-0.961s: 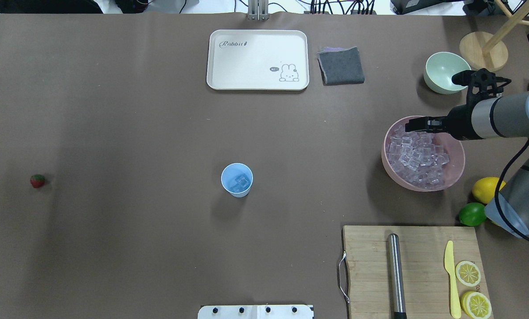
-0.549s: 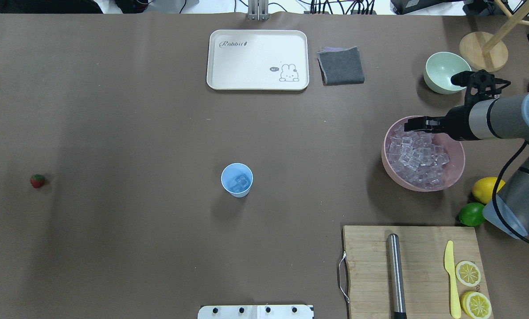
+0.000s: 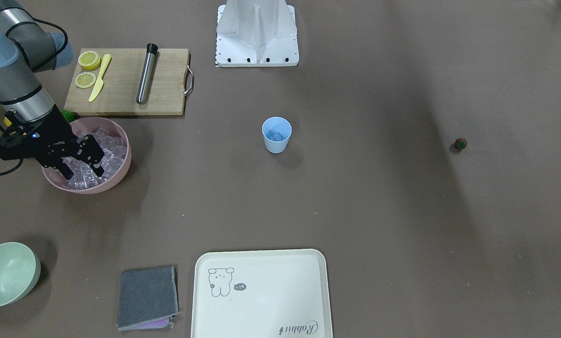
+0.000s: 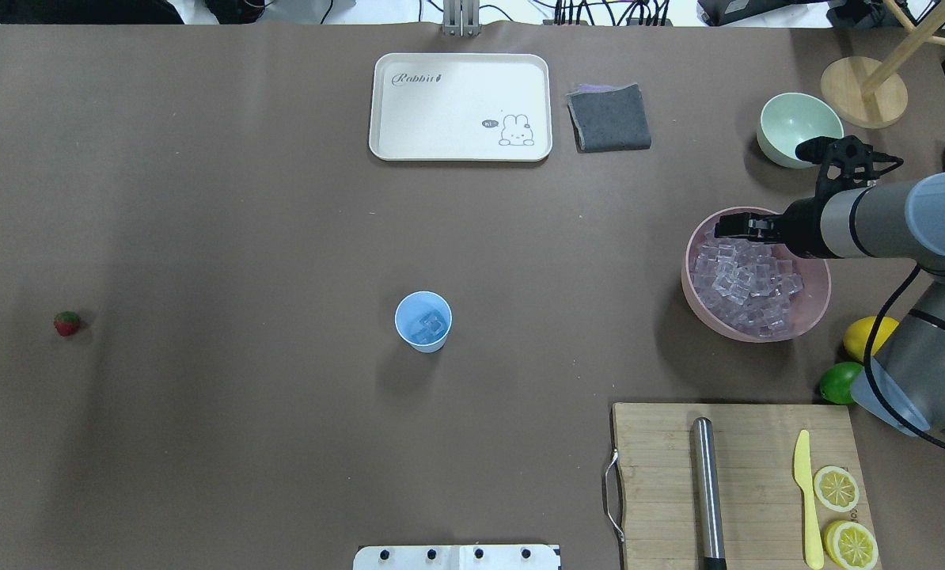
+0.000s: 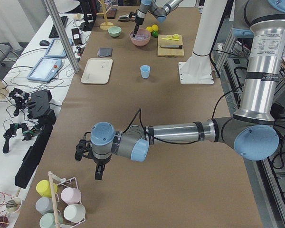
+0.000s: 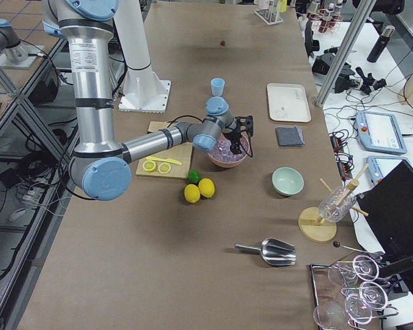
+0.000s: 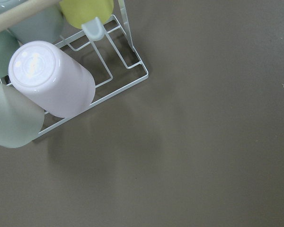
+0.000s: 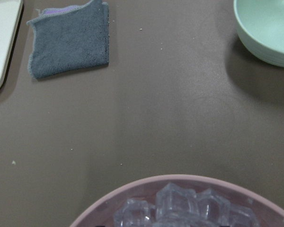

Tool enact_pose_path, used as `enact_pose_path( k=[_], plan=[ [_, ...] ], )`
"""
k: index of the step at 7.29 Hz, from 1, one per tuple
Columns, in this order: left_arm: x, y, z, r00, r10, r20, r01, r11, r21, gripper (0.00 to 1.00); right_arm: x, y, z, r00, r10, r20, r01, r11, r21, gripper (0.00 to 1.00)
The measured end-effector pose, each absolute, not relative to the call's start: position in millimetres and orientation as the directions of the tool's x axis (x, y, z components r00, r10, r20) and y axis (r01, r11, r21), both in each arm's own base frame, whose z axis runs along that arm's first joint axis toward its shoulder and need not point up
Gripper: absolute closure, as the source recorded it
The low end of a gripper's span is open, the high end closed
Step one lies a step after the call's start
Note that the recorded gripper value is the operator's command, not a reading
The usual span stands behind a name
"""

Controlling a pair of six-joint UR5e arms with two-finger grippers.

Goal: Put ice and strawberries in cup

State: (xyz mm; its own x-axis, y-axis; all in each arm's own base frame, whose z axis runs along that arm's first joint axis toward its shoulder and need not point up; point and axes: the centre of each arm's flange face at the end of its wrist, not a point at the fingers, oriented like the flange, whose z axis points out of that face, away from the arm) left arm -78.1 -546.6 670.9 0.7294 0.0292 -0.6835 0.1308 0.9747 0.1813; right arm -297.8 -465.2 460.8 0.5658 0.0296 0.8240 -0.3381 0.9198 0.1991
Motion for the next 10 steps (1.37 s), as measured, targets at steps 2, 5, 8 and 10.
enact_pose_path(
  k=[2,5,8,10],
  plan=[
    [-77.7,-545.2,671.8,0.729,0.029,-0.684,0.131,0.975,0.18,0.02,-299.3,-465.4,463.1,0.572,0.032,0.82,-0.342,0.918,0.203,0.3],
    [-77.7,-542.5,673.6,0.729,0.036,-0.684,0.131,0.973,0.192,0.02,-301.3,-465.5,463.4,0.574,0.031,0.818,-0.343,0.916,0.206,0.55],
    [-77.6,-544.7,671.7,0.729,0.04,-0.683,0.131,0.972,0.197,0.02,-301.9,-464.8,461.0,0.571,0.025,0.821,-0.338,0.918,0.207,0.88],
    [-77.4,-545.9,670.8,0.73,0.042,-0.683,0.131,0.971,0.199,0.02,-301.8,-464.5,460.1,0.569,0.024,0.822,-0.337,0.919,0.206,1.0]
  ],
)
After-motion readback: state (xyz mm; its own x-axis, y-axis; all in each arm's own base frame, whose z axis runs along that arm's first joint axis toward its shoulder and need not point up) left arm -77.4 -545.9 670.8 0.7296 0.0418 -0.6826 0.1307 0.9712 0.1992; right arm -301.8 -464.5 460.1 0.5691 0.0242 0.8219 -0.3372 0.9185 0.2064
